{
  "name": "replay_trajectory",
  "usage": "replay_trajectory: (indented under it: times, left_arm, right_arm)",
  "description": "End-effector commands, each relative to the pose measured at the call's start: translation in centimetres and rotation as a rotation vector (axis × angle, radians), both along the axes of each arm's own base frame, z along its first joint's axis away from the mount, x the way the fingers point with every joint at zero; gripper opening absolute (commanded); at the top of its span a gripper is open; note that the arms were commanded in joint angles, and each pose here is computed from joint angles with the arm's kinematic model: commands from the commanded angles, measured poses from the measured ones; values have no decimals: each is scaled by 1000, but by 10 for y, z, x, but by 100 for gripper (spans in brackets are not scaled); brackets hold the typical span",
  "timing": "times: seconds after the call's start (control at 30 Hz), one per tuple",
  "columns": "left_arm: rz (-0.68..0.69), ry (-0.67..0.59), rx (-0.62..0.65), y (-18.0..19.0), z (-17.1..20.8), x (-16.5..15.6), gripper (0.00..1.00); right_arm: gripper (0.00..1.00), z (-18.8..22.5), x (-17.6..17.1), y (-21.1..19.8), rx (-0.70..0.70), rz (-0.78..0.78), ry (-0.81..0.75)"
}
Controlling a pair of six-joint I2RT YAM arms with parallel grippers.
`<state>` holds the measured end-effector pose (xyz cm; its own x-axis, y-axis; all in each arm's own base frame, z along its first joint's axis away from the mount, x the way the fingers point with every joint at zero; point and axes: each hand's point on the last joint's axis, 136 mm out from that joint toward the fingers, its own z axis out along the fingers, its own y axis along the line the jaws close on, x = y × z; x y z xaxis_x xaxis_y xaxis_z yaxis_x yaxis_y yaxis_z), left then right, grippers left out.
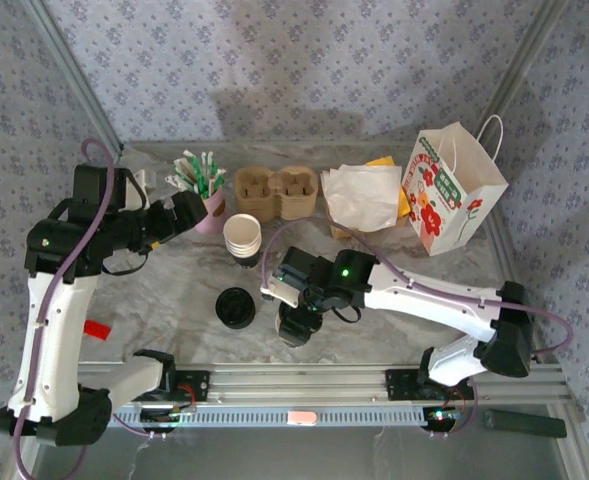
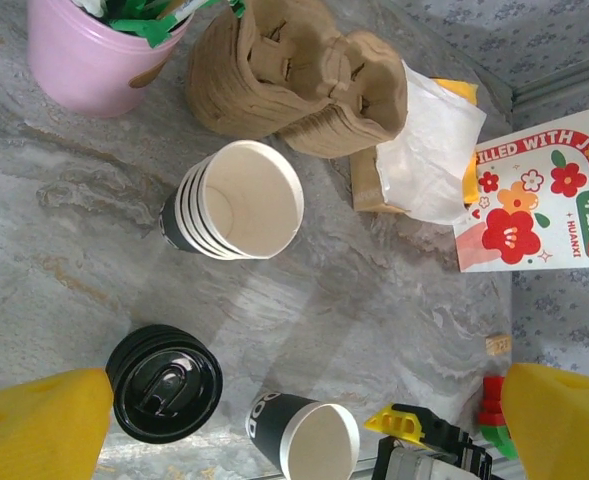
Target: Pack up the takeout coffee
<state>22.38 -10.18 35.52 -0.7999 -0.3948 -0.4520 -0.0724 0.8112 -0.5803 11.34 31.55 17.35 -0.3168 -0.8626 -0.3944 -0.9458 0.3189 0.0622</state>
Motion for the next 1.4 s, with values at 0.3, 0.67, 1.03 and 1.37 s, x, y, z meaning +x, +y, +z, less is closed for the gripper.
replay_trajectory:
  times: [0.3,0.67,1.03,1.37]
  left_arm:
    - [-14,-19,12,1,-3,-2,100]
    - [-11,-26,9,2,-1,-2,99]
    - [-9,-33,8,2,1,-2,100]
    - [-10,-44,-1,2,6,-2,100]
  right_arm:
    - [83,-20,4,7,-121,73,-11]
    - [85,-33,5,7,-167,95,-6]
    - [87,-37,6,9,-176,109,-9]
    - [91,-40,6,7,-199,118,-6]
